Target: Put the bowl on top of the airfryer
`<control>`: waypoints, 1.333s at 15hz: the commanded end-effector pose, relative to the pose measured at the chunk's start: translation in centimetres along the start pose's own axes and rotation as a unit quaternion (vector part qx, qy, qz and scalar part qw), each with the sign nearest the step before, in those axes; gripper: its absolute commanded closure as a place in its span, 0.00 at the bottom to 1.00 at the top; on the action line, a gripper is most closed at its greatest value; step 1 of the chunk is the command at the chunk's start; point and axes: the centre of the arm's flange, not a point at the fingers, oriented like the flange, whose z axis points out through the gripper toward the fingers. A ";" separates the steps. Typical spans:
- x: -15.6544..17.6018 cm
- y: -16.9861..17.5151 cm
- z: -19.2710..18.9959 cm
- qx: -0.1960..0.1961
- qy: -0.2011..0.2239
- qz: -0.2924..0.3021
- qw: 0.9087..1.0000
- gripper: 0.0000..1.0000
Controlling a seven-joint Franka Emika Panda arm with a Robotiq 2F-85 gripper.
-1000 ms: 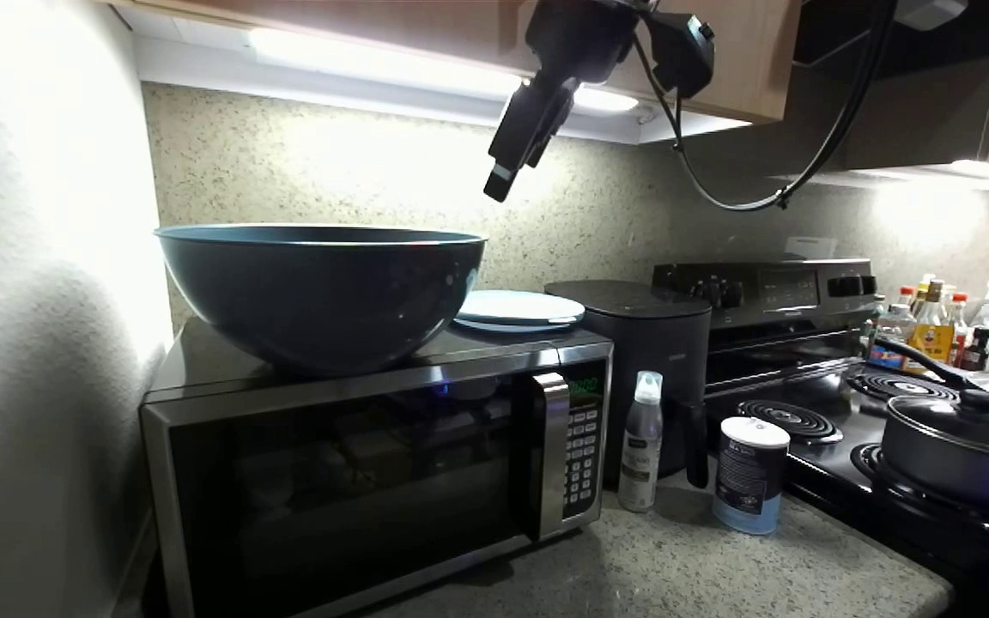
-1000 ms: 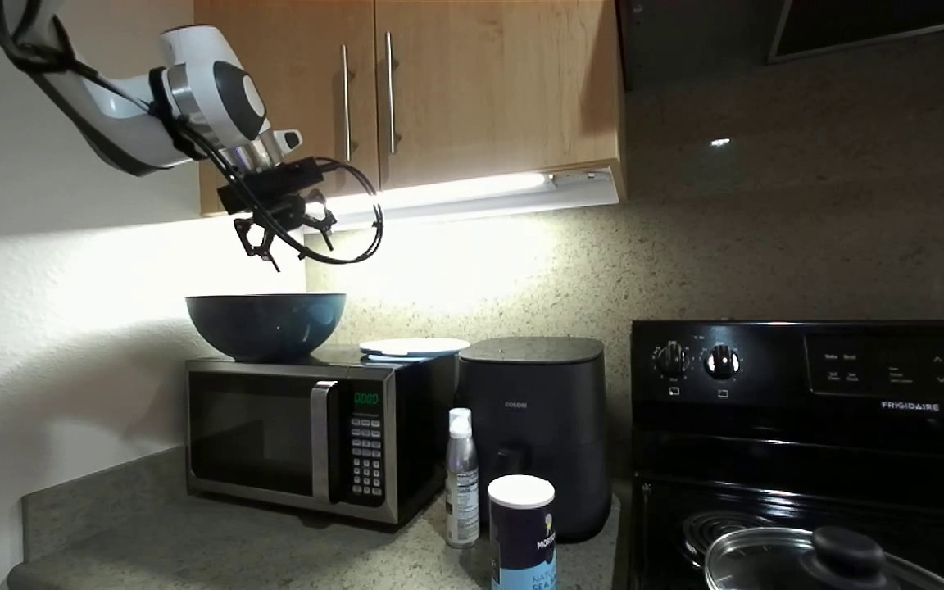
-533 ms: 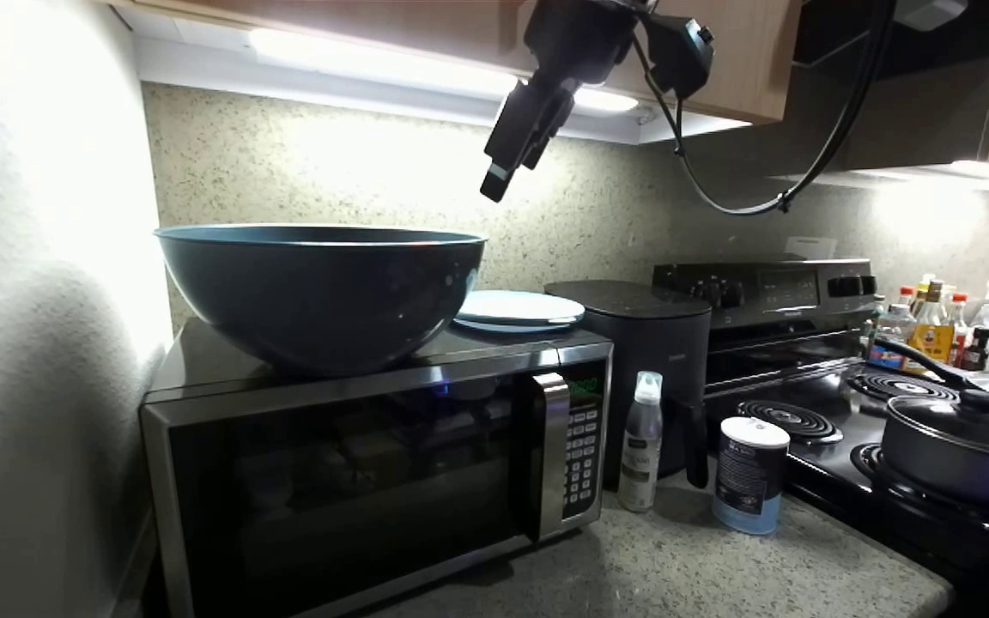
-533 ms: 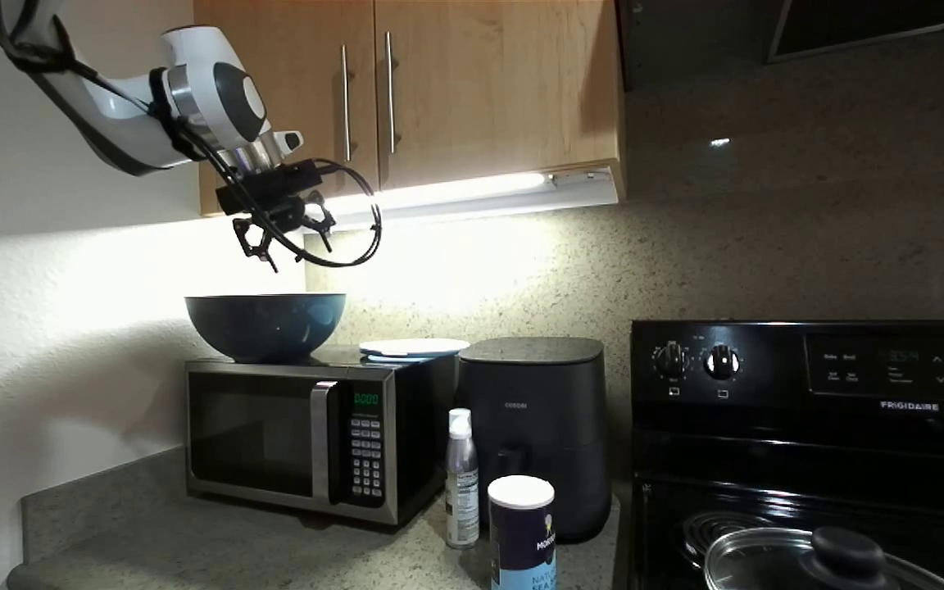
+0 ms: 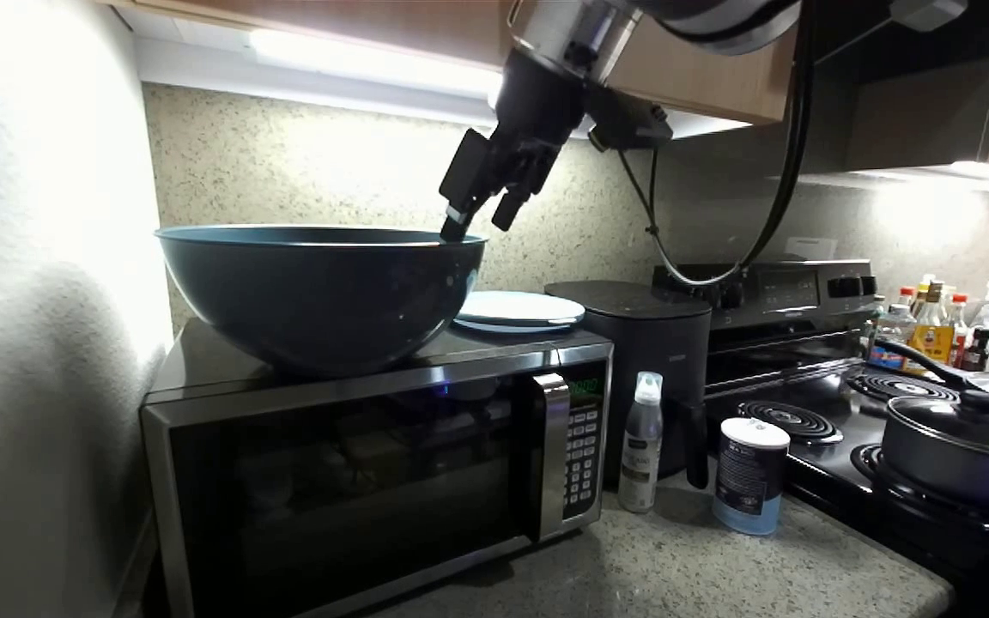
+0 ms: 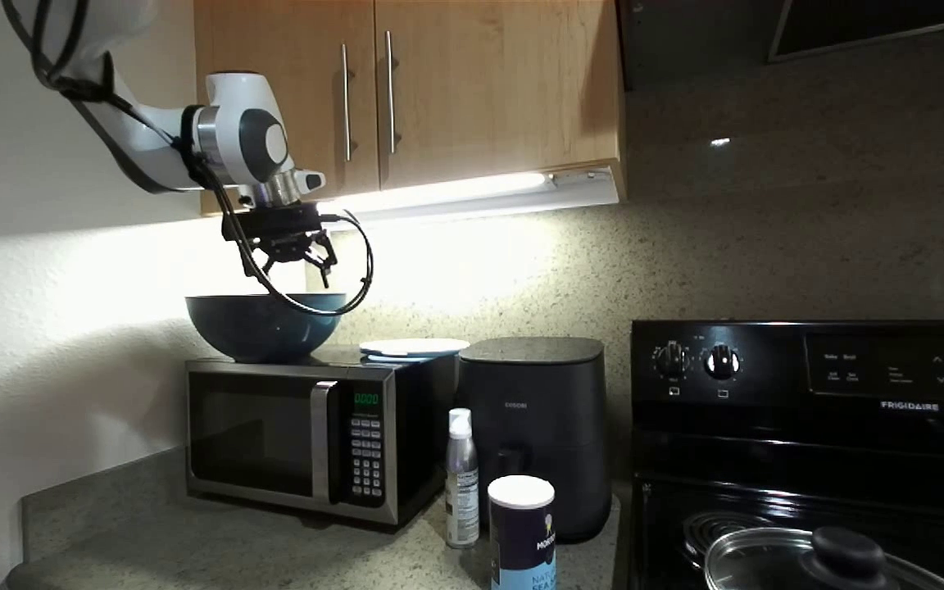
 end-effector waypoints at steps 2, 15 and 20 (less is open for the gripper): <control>0.0 0.5 1.9 0.000 -0.015 0.026 1.000 0.00; -0.2 0.5 3.5 0.007 -0.026 0.034 0.999 0.66; -1.3 0.9 1.3 -0.028 -0.005 0.039 0.999 0.96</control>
